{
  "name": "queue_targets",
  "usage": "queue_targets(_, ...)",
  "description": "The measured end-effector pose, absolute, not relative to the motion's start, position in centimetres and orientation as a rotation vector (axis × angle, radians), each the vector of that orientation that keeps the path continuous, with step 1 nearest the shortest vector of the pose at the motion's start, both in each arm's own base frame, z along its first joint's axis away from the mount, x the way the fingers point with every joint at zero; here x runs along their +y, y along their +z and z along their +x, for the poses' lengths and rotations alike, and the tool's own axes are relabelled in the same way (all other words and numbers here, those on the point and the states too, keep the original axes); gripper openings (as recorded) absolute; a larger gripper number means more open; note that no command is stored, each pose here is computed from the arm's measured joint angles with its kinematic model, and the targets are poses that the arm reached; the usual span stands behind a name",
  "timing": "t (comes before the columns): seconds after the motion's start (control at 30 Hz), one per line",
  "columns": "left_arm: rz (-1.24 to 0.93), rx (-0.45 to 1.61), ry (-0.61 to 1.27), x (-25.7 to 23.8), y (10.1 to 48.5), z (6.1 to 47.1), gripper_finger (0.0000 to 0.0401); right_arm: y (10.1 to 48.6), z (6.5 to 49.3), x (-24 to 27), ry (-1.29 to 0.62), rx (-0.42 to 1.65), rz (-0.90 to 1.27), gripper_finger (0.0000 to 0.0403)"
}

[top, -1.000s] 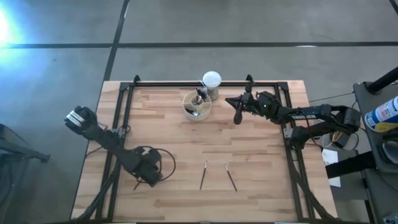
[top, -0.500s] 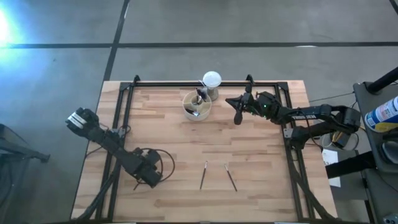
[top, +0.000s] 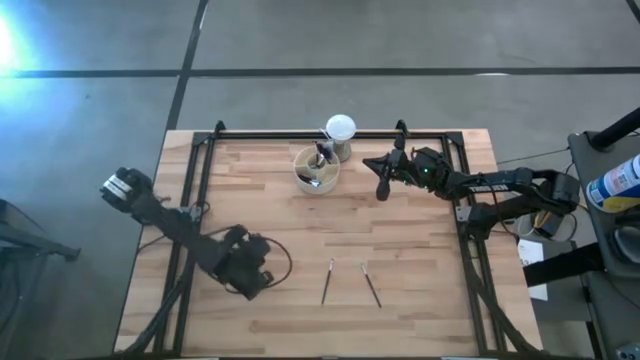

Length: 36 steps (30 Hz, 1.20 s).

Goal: Put items in baskets/containers
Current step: Put the black eyeshadow brush into the white organizer

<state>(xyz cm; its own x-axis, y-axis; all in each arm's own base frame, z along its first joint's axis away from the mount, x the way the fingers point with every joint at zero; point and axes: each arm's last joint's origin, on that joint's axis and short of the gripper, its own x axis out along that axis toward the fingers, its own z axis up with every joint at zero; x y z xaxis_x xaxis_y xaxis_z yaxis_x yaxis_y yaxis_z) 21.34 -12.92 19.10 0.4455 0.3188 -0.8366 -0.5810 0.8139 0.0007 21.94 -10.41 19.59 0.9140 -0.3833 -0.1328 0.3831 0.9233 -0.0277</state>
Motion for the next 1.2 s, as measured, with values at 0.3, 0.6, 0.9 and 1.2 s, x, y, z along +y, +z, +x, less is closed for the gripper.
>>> queue_targets(0.3,-0.009,0.416,0.382,-9.1,25.8,24.9,0.0000,19.6,21.9,-10.4,-0.395,0.139,-0.013,0.0008)
queue_targets(0.6,0.154,-0.018,0.238,-0.3,28.0,24.7,0.0000,19.6,21.9,-10.4,-0.390,0.152,-0.095,0.0008)
queue_targets(0.9,0.075,-0.300,0.265,10.6,28.0,20.4,0.0000,20.9,22.5,-10.7,-0.391,0.121,-0.203,0.0008)
queue_targets(1.2,0.115,-0.332,0.260,15.1,26.3,19.5,0.0000,24.2,23.7,-11.4,-0.403,0.035,-0.274,0.0008)
